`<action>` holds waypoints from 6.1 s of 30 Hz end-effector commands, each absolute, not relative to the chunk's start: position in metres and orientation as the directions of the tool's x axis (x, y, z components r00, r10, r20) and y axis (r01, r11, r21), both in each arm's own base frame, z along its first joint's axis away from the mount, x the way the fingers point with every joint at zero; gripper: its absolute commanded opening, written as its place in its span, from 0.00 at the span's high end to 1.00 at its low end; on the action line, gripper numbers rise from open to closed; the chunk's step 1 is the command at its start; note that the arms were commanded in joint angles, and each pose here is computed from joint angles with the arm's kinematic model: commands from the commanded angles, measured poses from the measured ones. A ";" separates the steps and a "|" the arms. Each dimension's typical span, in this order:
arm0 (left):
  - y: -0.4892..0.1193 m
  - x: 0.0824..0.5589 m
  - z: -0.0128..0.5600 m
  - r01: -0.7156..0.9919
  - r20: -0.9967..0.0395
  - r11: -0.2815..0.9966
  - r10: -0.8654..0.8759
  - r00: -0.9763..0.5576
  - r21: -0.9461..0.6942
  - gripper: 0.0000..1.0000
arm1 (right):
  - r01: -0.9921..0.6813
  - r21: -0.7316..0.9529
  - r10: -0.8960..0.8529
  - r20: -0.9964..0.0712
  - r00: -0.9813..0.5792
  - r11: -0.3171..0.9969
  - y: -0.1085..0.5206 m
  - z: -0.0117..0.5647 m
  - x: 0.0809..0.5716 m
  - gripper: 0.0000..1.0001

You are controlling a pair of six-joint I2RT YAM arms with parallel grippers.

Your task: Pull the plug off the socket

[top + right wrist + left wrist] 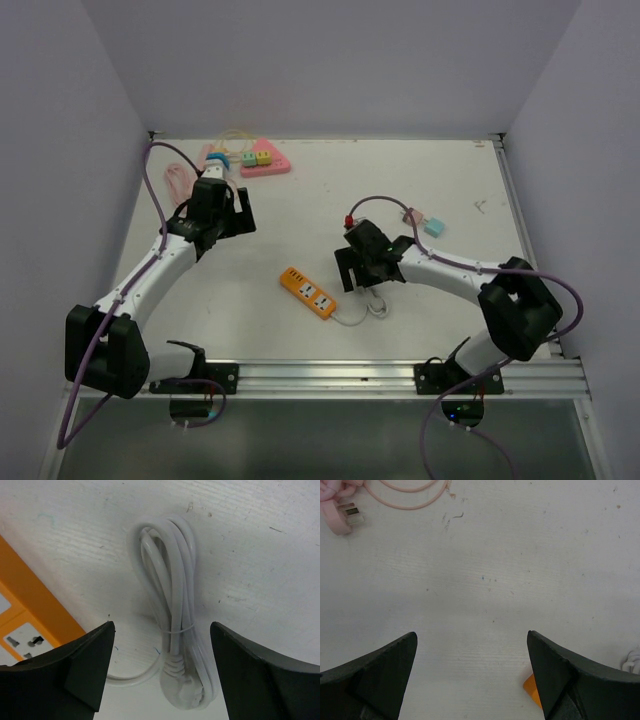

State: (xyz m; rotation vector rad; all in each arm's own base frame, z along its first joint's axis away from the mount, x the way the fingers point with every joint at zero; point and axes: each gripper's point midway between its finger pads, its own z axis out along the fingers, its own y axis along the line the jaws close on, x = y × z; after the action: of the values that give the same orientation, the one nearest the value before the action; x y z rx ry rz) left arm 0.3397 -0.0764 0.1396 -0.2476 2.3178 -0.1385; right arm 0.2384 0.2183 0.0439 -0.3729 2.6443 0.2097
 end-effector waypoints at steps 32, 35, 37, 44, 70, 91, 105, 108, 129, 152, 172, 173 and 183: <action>-0.046 0.348 0.126 -0.223 -0.692 0.964 -0.260 -0.674 -0.146 0.06 | 0.443 0.307 0.522 -0.671 -0.527 0.842 0.058 0.080 0.613 1.00; -0.044 0.349 0.126 -0.229 -0.688 0.961 -0.270 -0.673 -0.154 0.06 | 0.546 0.312 0.587 -0.670 -0.454 0.778 0.015 0.075 0.611 1.00; -0.042 0.349 0.126 -0.235 -0.686 0.959 -0.277 -0.672 -0.157 0.06 | 0.604 0.303 0.618 -0.665 -0.420 0.737 -0.011 0.070 0.603 1.00; -0.038 0.349 0.126 -0.247 -0.684 0.954 -0.294 -0.668 -0.170 0.06 | 0.711 0.326 0.700 -0.639 -0.320 0.623 -0.063 0.066 0.578 0.78; -0.001 0.420 0.168 -0.385 -0.739 0.904 -0.387 -0.551 -0.186 0.06 | 0.142 0.464 0.441 -0.636 -0.634 0.874 0.104 0.215 0.374 0.02; 0.072 0.562 0.096 -0.172 -0.738 0.977 -0.210 -0.642 -0.128 0.24 | -0.195 0.523 0.233 -0.641 -0.731 0.829 0.146 0.198 0.258 0.06; 0.081 0.577 0.054 -0.148 -0.682 0.962 -0.267 -0.681 -0.230 0.58 | -0.186 0.510 0.210 -0.621 -0.755 0.840 0.146 0.183 0.259 0.07; 0.079 0.564 0.049 -0.158 -0.666 0.958 -0.281 -0.691 -0.240 0.64 | -0.191 0.497 0.202 -0.632 -0.748 0.846 0.144 0.184 0.260 0.07; -0.002 0.365 0.047 -0.326 -0.465 0.850 -0.506 -0.727 -0.415 0.90 | -0.305 0.547 0.181 -0.663 -0.727 0.780 0.159 0.196 0.223 0.07; -0.159 0.263 0.054 -0.151 -0.470 0.869 -0.392 -0.791 -0.471 0.52 | -0.320 0.589 0.165 -0.623 -0.765 0.742 0.175 0.172 0.202 0.10; -0.164 0.215 0.049 0.107 -0.374 0.905 -0.061 -0.925 -0.412 0.34 | -0.365 0.569 0.076 -0.606 -0.792 0.737 0.218 0.153 0.190 0.10; -0.164 0.214 0.048 0.106 -0.375 0.903 -0.064 -0.925 -0.416 0.34 | -0.366 0.569 0.073 -0.604 -0.793 0.737 0.221 0.152 0.189 0.10; -0.161 0.211 0.042 0.024 -0.370 0.905 -0.149 -0.917 -0.425 0.41 | -0.361 0.570 0.062 -0.590 -0.805 0.738 0.258 0.135 0.185 0.11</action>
State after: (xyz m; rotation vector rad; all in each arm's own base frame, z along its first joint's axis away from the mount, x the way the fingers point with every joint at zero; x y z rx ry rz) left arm 0.2095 -0.1590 0.0368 -0.0470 2.7019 -0.5878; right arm 0.1722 0.2458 0.1269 -0.2854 2.4113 0.9221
